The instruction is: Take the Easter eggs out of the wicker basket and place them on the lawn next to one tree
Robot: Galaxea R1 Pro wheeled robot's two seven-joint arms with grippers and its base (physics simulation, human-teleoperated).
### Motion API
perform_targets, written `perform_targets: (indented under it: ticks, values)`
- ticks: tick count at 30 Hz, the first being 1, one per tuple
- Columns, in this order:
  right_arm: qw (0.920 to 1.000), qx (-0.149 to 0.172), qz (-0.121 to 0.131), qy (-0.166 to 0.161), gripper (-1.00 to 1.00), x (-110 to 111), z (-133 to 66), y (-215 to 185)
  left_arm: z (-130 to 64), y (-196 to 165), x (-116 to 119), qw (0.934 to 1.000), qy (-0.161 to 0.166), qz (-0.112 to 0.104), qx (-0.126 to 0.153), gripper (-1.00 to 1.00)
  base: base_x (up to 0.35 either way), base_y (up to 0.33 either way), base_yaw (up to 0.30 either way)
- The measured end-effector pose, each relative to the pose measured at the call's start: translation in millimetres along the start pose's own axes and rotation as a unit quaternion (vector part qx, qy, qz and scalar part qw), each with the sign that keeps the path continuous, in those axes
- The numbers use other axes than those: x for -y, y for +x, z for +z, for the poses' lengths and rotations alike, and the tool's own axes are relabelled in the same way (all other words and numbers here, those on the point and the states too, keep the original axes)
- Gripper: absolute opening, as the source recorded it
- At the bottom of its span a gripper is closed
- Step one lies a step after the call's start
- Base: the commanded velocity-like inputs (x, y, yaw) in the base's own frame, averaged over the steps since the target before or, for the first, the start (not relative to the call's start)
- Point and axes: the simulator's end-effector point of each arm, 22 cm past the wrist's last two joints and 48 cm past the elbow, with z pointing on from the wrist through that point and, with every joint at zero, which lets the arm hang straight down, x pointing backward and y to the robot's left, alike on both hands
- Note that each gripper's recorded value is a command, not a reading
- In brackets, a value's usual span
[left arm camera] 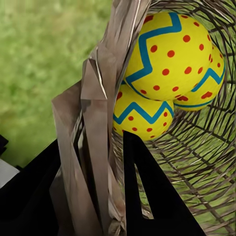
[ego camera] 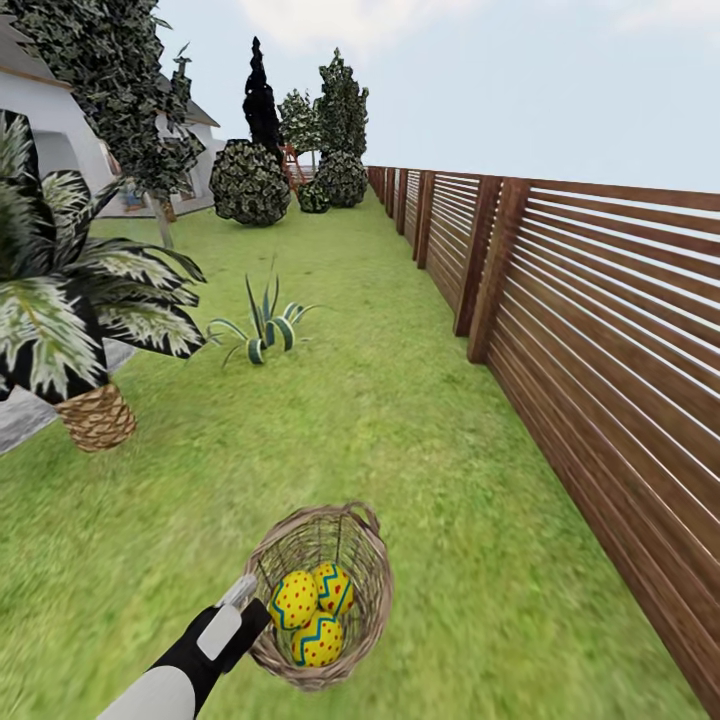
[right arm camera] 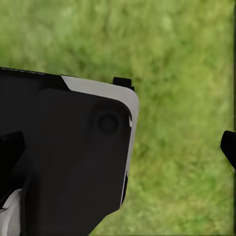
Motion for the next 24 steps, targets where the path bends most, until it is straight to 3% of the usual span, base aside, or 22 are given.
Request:
perform_targets:
  ticks: [24]
  values:
    - [1.0,0.0,0.0,0.0,1.0,0.0,0.0,0.0,0.1,1.8,0.5,1.0,0.0,0.0,-0.003,-1.0,0.328,-0.107,0.0]
